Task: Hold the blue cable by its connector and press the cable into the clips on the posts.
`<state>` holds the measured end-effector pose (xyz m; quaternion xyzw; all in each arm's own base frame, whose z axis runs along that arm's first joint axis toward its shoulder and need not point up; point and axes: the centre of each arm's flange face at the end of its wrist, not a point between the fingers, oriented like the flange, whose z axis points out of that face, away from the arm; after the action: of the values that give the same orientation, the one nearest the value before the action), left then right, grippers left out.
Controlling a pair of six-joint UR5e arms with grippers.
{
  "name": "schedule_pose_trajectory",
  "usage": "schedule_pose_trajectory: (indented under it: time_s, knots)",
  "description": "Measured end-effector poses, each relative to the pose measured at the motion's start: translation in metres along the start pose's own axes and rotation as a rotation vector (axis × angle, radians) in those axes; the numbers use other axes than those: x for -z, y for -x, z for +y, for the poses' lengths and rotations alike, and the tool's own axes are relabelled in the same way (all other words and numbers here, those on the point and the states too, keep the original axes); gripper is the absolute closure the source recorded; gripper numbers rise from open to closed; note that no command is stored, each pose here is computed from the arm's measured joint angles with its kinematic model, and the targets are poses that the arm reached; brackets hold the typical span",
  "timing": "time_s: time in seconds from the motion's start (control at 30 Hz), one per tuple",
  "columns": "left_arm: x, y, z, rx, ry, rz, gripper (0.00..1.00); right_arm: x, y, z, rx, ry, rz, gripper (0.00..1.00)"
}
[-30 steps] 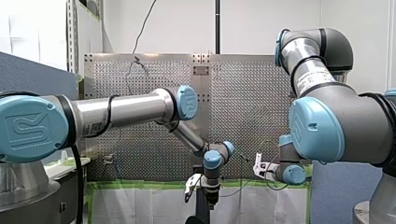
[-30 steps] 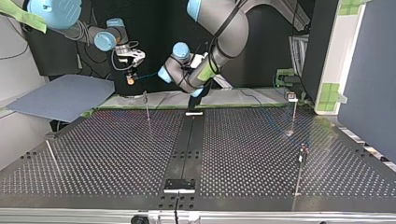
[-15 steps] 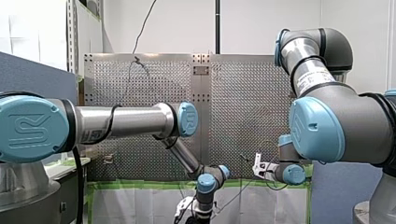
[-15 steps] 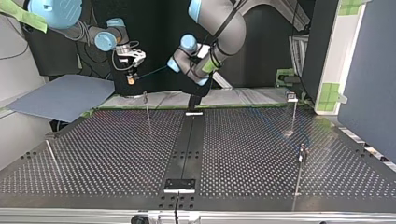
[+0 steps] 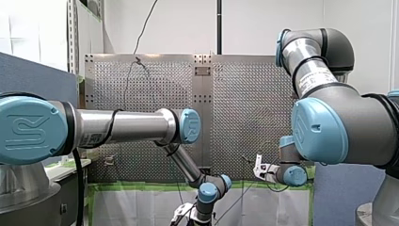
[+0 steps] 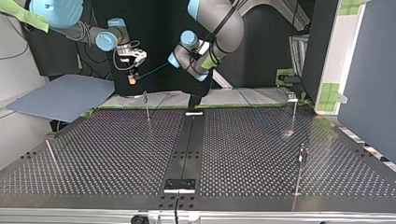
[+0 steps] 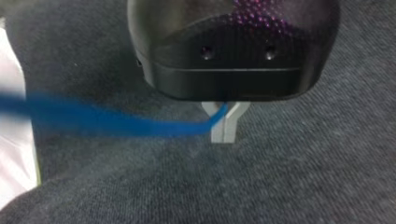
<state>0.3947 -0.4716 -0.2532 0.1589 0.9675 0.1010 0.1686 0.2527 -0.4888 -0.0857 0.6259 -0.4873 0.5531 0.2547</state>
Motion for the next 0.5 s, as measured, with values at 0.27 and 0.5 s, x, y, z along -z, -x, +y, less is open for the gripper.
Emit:
schedule_pose_trajectory:
  time_s: [0.27, 0.5]
  knots:
    - [0.014, 0.005, -0.008, -0.051, 0.041, -0.064, 1.0, 0.0, 0.0, 0.0, -0.001, 0.001, 0.0, 1.0]
    - [0.035, 0.012, -0.016, -0.052, 0.019, -0.125, 1.0, 0.0, -0.001, 0.006, -0.017, 0.014, 0.002, 1.0]
